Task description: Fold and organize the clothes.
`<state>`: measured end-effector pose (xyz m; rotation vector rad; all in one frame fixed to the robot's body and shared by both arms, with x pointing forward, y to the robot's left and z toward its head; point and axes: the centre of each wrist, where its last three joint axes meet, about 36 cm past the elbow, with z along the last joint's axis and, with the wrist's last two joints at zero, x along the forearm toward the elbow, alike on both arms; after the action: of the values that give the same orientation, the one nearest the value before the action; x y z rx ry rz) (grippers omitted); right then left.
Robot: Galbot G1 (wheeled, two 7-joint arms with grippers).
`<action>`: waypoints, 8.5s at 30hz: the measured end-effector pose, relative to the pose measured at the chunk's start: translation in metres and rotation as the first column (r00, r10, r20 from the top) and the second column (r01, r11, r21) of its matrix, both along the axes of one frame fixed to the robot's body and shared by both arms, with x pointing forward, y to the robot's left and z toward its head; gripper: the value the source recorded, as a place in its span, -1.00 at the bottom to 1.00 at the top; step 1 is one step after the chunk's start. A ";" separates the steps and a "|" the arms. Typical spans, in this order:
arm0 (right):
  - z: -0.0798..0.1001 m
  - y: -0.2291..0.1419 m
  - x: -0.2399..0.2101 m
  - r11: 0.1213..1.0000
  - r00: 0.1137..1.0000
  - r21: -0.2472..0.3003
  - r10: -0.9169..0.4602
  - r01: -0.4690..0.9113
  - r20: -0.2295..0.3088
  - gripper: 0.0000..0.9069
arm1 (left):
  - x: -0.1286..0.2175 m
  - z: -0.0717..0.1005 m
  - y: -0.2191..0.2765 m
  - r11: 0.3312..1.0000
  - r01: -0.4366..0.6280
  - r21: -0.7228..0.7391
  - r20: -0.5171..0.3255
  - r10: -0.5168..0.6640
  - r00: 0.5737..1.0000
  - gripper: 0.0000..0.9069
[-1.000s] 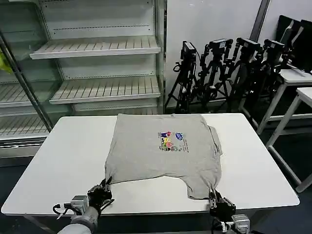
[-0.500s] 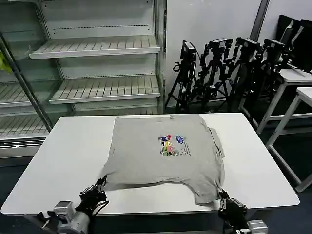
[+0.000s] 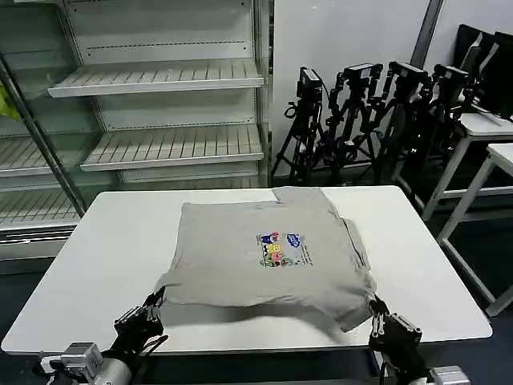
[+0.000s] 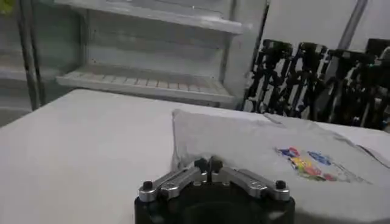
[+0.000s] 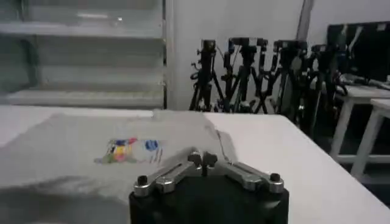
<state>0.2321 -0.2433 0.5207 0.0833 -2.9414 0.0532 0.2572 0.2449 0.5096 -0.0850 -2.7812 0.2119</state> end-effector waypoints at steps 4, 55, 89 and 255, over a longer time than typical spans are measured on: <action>-0.004 -0.003 0.016 1.000 0.999 0.004 -0.003 0.002 0.035 -1.00 | 0.010 -0.004 0.001 1.000 0.008 0.001 0.004 -0.008 1.000 -0.98; -0.078 -0.008 0.179 0.998 1.000 -0.062 0.020 -0.020 -0.001 1.00 | 0.151 -0.057 0.023 0.998 -0.033 -0.049 -0.029 0.032 0.999 1.00; -0.120 -0.023 0.161 0.997 0.990 -0.068 -0.042 0.034 -0.133 -1.00 | 0.123 -0.090 0.021 0.993 -0.052 -0.105 -0.121 0.039 0.992 -0.98; -0.092 0.018 0.437 1.000 0.960 0.027 -0.001 0.009 -0.278 -0.78 | 0.254 -0.072 0.020 0.999 0.043 0.000 -0.106 -0.042 0.994 -0.98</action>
<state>0.6694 -0.2256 0.4286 0.0800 -2.6607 -0.0006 0.5108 0.2651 0.4379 -0.1283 -2.6716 0.1960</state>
